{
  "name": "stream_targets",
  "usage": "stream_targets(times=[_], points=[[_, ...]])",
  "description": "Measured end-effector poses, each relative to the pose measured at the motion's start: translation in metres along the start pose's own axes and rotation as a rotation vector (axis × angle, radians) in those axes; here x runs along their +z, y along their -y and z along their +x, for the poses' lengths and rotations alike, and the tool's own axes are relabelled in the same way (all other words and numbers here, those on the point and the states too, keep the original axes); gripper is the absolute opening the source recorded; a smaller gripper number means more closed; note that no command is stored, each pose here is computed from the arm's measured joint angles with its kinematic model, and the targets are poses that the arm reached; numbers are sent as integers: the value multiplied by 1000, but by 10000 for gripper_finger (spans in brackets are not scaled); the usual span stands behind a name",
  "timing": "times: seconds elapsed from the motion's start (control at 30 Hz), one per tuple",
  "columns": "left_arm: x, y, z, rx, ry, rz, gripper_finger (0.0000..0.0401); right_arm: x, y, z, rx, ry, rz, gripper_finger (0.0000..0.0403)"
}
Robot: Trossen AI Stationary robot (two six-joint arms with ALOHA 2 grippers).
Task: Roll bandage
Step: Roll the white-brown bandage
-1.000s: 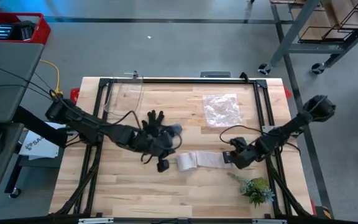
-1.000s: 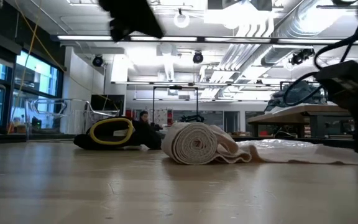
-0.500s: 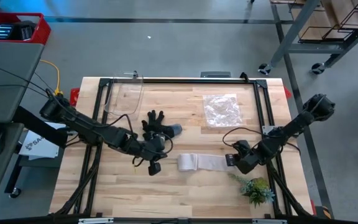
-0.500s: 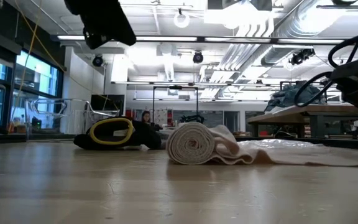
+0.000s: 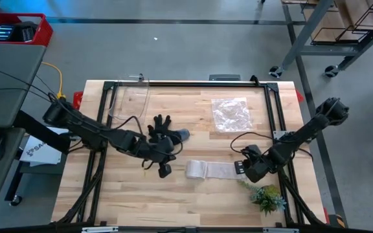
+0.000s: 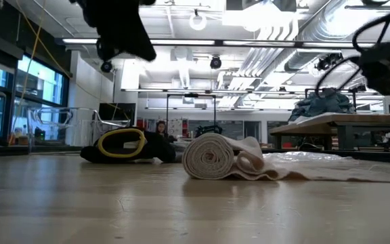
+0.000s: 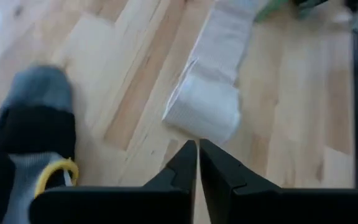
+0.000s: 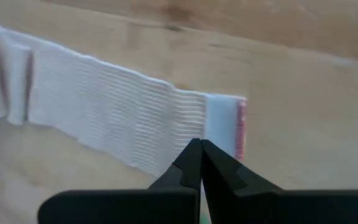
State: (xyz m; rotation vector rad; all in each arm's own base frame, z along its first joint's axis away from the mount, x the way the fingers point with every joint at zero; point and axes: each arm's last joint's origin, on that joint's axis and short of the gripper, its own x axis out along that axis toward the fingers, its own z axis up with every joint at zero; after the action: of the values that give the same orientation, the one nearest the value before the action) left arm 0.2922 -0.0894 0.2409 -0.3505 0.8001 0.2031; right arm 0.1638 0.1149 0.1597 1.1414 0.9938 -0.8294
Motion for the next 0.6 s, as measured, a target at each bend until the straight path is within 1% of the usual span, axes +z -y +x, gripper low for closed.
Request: stream_targets(times=[0.07, 0.13, 0.27, 0.37, 0.47, 0.53, 0.6], points=[[-1, -3, 10, -11, -43, -66, 39, 1, -2, -5, -22, 26, -18, 0], [-1, -3, 20, -47, -86, -130, 64, 3, -2, -11, -66, 45, -48, 4], [-4, -5, 47, -81, -142, -248, 116, 6, -6, -28, -153, 75, -148, 29], [-8, -7, 67, -102, -209, -391, 153, 8, -10, -44, -217, 91, -225, 62], [-16, -10, 82, -87, -280, -483, 184, 11, -11, -57, -271, 107, -273, 103], [-18, -9, 85, -83, -286, -542, 198, 10, -9, -61, -307, 107, -284, 133], [-15, -6, 84, -91, -251, -600, 208, 8, -7, -62, -319, 88, -288, 164]])
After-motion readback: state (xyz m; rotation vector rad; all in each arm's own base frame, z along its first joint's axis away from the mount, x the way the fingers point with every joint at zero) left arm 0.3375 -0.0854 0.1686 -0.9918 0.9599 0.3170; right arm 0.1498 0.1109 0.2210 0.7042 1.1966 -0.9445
